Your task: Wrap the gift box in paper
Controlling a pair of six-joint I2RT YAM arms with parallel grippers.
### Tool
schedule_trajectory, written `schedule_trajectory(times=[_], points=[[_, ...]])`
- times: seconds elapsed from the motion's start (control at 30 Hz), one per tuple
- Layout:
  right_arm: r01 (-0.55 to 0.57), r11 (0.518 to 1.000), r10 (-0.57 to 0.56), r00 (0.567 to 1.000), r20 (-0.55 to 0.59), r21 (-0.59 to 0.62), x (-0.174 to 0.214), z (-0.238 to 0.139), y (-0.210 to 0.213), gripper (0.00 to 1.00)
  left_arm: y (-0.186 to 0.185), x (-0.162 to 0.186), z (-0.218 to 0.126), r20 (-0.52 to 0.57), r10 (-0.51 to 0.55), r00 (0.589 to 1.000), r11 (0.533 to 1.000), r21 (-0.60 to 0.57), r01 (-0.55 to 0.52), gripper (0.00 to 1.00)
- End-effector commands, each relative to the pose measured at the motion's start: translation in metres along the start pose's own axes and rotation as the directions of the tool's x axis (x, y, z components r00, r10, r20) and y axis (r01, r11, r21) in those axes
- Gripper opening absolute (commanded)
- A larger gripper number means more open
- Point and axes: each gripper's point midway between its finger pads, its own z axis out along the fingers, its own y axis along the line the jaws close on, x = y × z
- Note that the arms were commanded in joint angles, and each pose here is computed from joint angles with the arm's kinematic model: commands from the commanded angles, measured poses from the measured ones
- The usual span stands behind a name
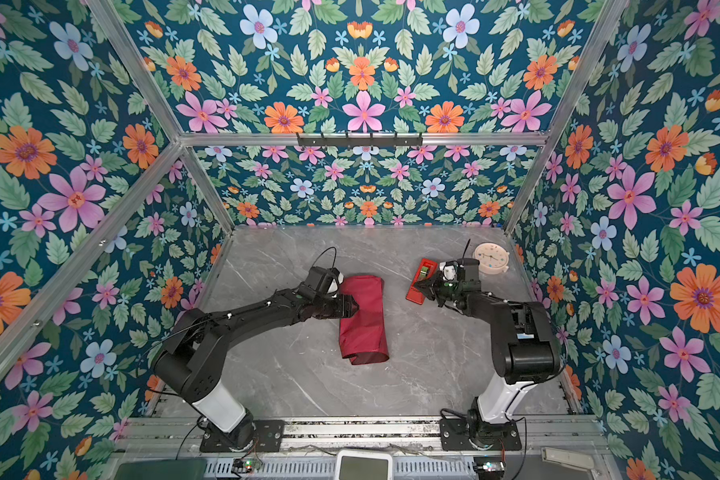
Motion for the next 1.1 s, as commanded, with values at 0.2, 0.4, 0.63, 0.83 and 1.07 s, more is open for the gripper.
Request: schedule_trajectory(times=[0.2,0.4,0.63,0.83,1.07], points=[[0.015,1.0,-0.016,0.999,-0.052,-0.026,0.018,0.001,0.005,0.0,0.039,0.029,0.0,-0.096,-0.012,0.995,0.985,-0.173,-0.005,0.73],[0.018,0.999,-0.019,0.999,-0.044,-0.028,0.017,-0.002,0.01,0.0,0.039,0.029,0.0,-0.095,-0.011,0.995,0.985,-0.17,-0.005,0.73],[-0.004,1.0,0.005,0.998,-0.058,0.003,0.023,0.005,-0.007,0.0,0.04,0.031,0.001,-0.098,-0.011,0.995,0.985,-0.171,-0.006,0.73],[-0.009,1.0,0.01,0.997,-0.071,0.017,0.031,0.008,-0.013,0.0,0.04,0.031,0.002,-0.1,-0.01,0.995,0.985,-0.173,-0.008,0.73],[-0.029,0.998,0.032,0.997,-0.073,0.049,0.035,0.012,-0.029,0.0,0.04,0.031,0.002,-0.101,-0.009,0.995,0.985,-0.173,-0.008,0.73]])
